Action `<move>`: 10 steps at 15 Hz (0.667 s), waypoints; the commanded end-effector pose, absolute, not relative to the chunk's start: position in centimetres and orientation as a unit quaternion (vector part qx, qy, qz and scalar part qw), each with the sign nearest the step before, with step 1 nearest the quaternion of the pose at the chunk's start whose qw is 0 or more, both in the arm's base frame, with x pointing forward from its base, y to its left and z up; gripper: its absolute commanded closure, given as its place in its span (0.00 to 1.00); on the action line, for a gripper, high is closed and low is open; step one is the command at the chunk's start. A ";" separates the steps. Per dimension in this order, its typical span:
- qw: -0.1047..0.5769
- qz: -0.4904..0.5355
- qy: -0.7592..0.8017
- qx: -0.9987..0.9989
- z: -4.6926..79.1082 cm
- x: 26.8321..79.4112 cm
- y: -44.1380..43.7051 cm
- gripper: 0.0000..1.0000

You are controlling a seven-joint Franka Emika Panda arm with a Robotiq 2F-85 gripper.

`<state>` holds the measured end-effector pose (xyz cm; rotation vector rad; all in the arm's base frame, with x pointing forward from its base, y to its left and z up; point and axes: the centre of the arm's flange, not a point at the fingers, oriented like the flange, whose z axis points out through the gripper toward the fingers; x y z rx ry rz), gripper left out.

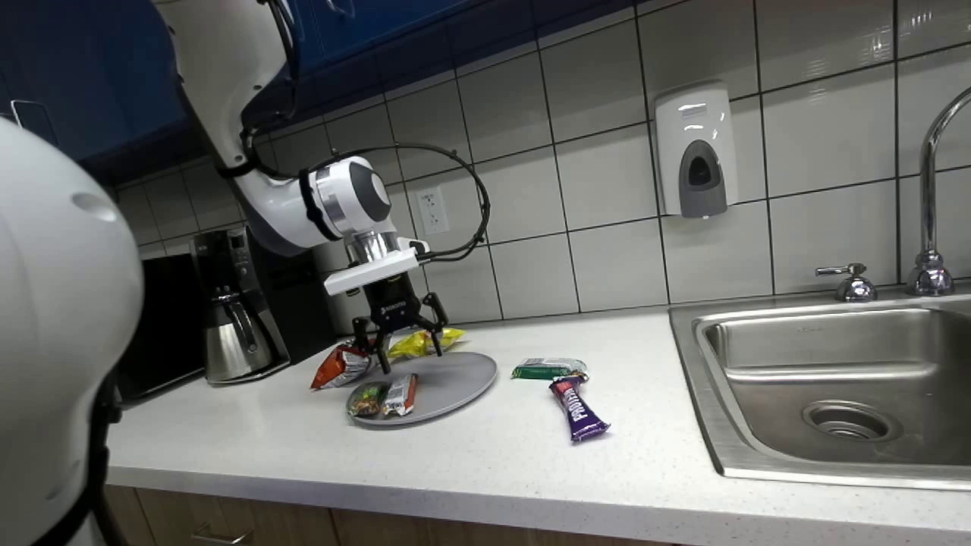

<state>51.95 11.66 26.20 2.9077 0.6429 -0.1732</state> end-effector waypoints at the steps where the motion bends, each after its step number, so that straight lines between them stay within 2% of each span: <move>1: 0.098 -0.064 0.192 0.974 28.4 50.9 8.5 0.00; 10: 0.132 -0.078 0.178 0.972 29.8 47.7 2.8 0.00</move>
